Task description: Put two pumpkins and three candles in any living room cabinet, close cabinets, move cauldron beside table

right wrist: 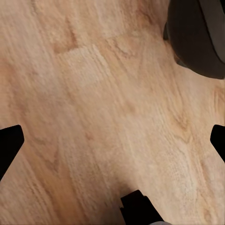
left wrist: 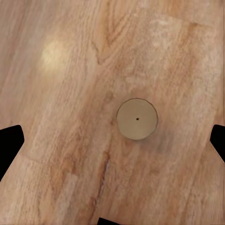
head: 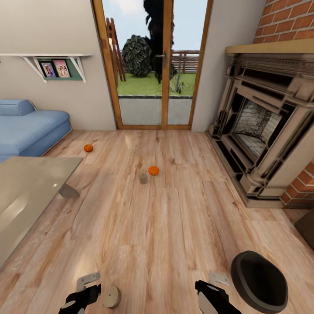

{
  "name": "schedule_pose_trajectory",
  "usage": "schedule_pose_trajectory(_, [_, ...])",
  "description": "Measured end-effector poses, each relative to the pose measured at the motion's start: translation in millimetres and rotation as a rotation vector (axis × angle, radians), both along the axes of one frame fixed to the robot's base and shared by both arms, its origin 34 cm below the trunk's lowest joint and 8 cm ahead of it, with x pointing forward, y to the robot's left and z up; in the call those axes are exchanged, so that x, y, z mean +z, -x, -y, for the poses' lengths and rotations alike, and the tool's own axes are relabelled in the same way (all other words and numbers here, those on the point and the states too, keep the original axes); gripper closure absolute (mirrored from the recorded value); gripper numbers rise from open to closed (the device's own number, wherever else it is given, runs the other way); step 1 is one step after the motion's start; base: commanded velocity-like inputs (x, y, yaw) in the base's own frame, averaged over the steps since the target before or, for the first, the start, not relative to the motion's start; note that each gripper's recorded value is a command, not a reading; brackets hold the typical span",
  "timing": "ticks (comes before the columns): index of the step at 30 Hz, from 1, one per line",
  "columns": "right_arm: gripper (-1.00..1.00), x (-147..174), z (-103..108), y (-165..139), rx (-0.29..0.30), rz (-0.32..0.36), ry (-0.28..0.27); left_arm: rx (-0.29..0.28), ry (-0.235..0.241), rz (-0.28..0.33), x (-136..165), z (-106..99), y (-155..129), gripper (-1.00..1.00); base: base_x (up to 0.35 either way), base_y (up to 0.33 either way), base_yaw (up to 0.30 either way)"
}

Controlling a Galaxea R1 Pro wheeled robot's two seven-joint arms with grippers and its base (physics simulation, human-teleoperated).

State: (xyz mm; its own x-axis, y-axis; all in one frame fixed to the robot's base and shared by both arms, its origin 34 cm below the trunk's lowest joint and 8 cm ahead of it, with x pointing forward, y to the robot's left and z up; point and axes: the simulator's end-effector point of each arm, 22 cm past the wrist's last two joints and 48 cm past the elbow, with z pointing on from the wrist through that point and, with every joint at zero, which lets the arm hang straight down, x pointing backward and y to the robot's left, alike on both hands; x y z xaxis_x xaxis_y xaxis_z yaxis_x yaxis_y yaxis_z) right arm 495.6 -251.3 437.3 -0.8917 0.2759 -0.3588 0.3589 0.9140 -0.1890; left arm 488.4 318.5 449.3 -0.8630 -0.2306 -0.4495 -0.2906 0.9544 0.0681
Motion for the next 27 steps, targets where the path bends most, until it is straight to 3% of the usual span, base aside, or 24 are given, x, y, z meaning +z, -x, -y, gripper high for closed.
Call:
schedule_pose_trajectory(14, [-1.00,0.1,0.0,0.1,0.000,0.000,0.000,-0.002,0.000,0.000,0.0,0.4,0.1,-1.00,0.157,0.006,0.000])
schedule_pose_trajectory(27, [-1.00,-0.1,0.0,0.0,0.000,0.000,0.000,-0.001,0.000,0.001,0.0,0.4,-0.2,-1.00,0.071,0.047,0.000])
